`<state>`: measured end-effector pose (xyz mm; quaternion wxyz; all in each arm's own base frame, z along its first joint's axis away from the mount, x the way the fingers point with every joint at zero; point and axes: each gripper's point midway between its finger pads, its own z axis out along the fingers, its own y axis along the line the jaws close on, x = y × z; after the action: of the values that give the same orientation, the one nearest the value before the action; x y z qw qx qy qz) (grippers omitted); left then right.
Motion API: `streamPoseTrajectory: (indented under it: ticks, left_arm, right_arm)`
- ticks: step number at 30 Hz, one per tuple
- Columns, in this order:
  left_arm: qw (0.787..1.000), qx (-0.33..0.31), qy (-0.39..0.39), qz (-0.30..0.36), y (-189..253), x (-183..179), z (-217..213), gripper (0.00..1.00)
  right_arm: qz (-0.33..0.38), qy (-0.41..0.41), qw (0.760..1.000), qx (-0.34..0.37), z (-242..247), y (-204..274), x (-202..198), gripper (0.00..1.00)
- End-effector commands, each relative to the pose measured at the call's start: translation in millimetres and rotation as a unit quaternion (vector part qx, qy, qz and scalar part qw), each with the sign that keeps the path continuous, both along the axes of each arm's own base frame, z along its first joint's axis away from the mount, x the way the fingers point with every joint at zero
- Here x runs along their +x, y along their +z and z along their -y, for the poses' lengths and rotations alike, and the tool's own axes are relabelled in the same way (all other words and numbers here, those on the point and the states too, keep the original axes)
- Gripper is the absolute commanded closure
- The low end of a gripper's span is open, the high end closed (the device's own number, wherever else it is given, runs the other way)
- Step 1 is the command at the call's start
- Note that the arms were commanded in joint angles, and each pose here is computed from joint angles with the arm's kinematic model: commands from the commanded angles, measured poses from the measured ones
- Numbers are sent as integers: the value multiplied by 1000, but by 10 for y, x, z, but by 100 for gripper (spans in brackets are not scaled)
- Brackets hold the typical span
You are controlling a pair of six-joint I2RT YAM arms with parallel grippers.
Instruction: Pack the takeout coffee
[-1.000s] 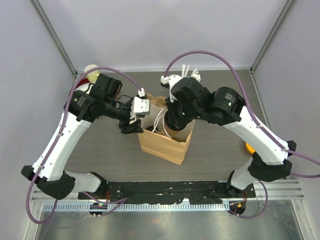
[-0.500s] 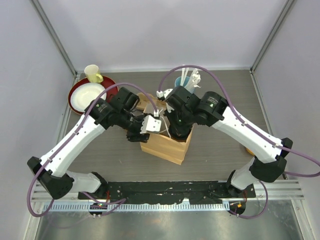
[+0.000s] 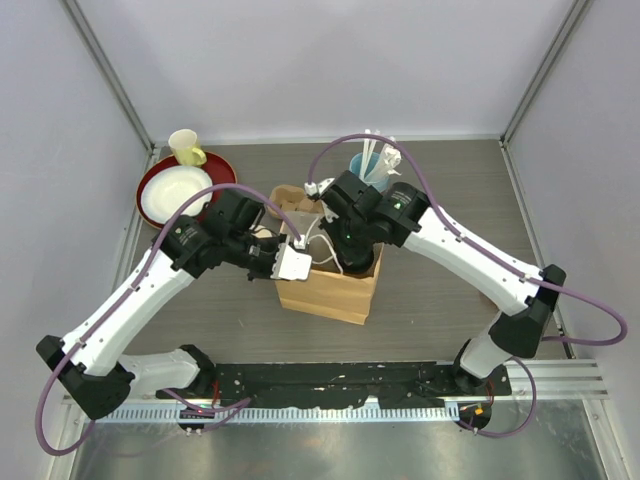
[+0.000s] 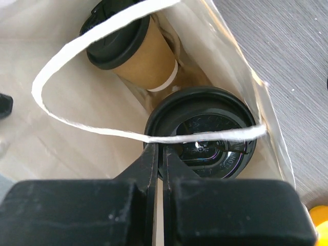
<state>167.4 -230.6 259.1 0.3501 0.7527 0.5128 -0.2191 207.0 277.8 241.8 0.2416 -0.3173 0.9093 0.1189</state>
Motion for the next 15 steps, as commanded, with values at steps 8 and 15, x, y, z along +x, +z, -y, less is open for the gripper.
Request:
streamPoseTrajectory:
  ticks: [8, 15]
  left_arm:
    - [998, -35, -32, 30, 111, 37, 142, 93]
    - [999, -25, -32, 36, 76, 28, 88, 100]
  right_arm:
    - [-21, 124, 992, -20, -154, -303, -65, 99]
    - [-34, 167, 985, -21, -100, -564, -174, 99]
